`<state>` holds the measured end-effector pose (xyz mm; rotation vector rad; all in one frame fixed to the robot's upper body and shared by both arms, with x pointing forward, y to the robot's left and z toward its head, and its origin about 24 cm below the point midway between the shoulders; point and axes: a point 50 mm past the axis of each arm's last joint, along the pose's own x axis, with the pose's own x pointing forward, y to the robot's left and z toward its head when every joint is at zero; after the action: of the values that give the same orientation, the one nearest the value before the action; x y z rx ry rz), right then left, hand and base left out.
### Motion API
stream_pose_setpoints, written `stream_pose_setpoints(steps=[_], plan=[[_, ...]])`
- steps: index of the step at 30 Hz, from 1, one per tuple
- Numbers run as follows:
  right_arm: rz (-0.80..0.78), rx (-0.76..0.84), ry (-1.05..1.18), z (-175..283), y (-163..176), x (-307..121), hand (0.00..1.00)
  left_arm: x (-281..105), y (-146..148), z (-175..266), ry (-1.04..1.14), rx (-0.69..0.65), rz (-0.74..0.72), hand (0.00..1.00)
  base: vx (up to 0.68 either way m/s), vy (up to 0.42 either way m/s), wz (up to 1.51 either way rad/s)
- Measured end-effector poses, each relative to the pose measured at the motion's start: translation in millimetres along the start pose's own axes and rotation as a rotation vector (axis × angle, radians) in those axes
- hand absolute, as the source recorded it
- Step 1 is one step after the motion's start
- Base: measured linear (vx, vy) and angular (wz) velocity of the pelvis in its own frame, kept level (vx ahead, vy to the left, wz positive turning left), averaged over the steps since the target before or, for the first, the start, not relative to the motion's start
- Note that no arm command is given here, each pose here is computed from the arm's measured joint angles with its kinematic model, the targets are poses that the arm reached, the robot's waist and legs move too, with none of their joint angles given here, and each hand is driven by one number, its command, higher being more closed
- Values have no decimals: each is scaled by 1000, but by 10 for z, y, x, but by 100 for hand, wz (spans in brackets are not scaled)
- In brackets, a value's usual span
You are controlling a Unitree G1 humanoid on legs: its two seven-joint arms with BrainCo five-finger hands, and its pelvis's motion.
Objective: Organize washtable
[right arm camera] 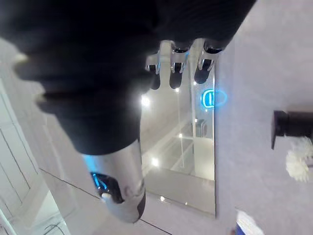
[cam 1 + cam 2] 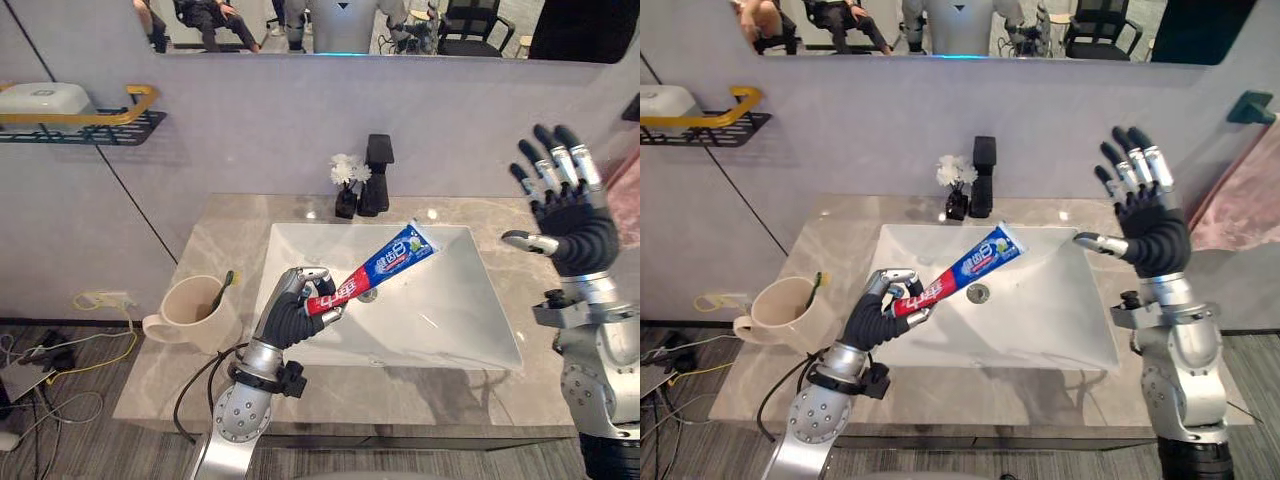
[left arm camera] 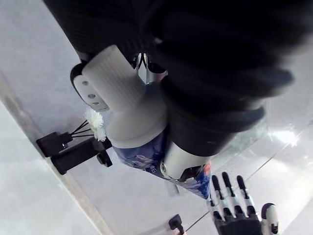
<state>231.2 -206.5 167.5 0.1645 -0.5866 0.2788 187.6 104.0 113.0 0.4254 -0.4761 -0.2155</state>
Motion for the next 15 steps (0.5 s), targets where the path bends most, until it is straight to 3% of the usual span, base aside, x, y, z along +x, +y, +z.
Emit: stream_pose_setpoints(steps=[15], plan=[[-13,372,127,-563,485,-96,0,59,35,33,-29,3,56,100,-29,-17,5]])
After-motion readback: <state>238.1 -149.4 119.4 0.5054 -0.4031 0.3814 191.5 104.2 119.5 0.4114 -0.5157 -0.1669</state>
